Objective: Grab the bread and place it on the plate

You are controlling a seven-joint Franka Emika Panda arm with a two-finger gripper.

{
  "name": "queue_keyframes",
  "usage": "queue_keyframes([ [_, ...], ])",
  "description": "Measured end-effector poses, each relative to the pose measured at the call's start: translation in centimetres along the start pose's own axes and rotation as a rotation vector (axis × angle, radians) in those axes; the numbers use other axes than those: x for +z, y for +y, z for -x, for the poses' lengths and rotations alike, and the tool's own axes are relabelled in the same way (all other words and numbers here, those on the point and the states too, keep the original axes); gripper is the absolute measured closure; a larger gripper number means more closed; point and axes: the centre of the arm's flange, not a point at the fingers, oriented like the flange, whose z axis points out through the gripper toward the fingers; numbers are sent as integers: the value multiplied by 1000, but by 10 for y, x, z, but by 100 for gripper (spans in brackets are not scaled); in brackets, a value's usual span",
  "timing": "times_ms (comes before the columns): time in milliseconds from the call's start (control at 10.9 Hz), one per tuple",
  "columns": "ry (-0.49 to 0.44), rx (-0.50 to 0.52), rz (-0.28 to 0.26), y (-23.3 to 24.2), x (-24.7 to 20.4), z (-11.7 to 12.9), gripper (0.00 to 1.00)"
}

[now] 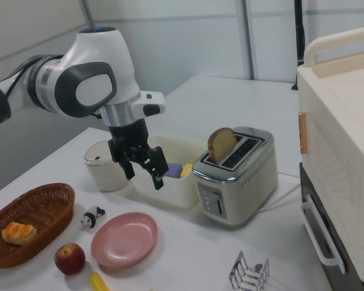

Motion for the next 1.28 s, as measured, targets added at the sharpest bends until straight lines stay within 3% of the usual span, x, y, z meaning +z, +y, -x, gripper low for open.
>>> queue_keyframes([
  [1285, -4, 14, 0, -1, 2, -1, 0],
])
